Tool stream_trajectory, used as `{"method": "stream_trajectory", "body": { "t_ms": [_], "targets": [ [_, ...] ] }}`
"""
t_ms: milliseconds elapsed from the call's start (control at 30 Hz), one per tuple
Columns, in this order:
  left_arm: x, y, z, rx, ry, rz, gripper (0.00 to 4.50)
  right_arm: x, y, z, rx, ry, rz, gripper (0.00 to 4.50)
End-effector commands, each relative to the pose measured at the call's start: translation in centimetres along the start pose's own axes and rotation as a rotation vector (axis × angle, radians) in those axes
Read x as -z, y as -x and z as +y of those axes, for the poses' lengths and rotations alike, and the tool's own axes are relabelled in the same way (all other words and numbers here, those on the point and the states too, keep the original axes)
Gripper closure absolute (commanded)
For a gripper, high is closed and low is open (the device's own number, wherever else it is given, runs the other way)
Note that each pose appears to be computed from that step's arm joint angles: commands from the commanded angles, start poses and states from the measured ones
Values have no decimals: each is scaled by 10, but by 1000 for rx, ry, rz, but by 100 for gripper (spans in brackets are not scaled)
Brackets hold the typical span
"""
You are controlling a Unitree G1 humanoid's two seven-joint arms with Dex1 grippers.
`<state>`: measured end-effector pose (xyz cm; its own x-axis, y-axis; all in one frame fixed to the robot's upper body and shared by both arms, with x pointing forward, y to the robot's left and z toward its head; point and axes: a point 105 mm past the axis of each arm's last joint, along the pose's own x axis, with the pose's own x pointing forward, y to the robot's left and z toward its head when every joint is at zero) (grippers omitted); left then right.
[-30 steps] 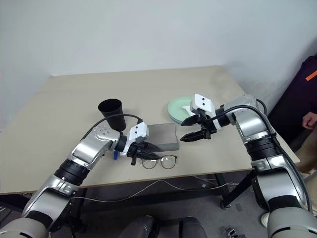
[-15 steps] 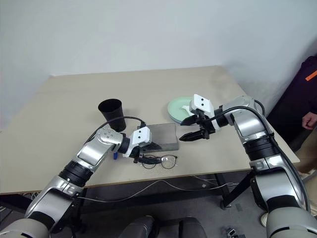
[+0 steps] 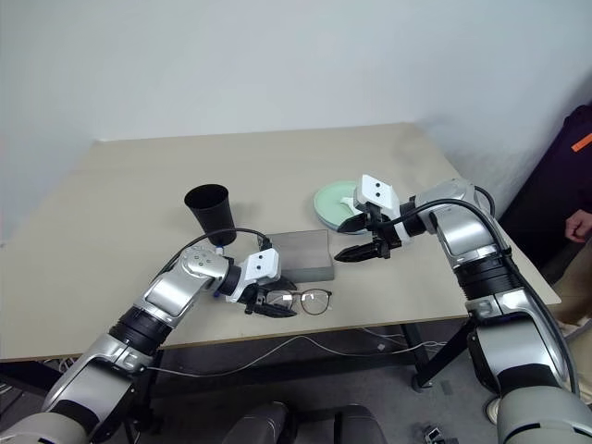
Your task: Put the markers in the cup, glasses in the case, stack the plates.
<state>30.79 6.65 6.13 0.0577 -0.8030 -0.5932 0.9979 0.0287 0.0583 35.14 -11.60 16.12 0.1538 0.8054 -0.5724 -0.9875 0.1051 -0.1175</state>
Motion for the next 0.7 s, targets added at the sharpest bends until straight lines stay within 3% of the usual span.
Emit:
{"method": "stream_trajectory", "body": {
  "t_ms": [33, 367, 467, 633, 700],
  "targets": [
    [-11, 1, 2, -13, -37, -30, 157, -14, 5, -4, 21, 47, -22, 96],
    [-15, -1, 5, -30, -42, -45, 157, -14, 5, -4, 27, 47, -22, 96],
    [-16, -1, 7, -38, -45, -47, 217, -14, 5, -4, 29, 47, -21, 96],
    [-17, 1, 11, -50, -56, -39, 392, -14, 5, -5, 31, 46, -21, 96],
    [-17, 1, 11, -51, -57, -39, 392, -15, 5, -5, 31, 46, -21, 96]
  ]
}}
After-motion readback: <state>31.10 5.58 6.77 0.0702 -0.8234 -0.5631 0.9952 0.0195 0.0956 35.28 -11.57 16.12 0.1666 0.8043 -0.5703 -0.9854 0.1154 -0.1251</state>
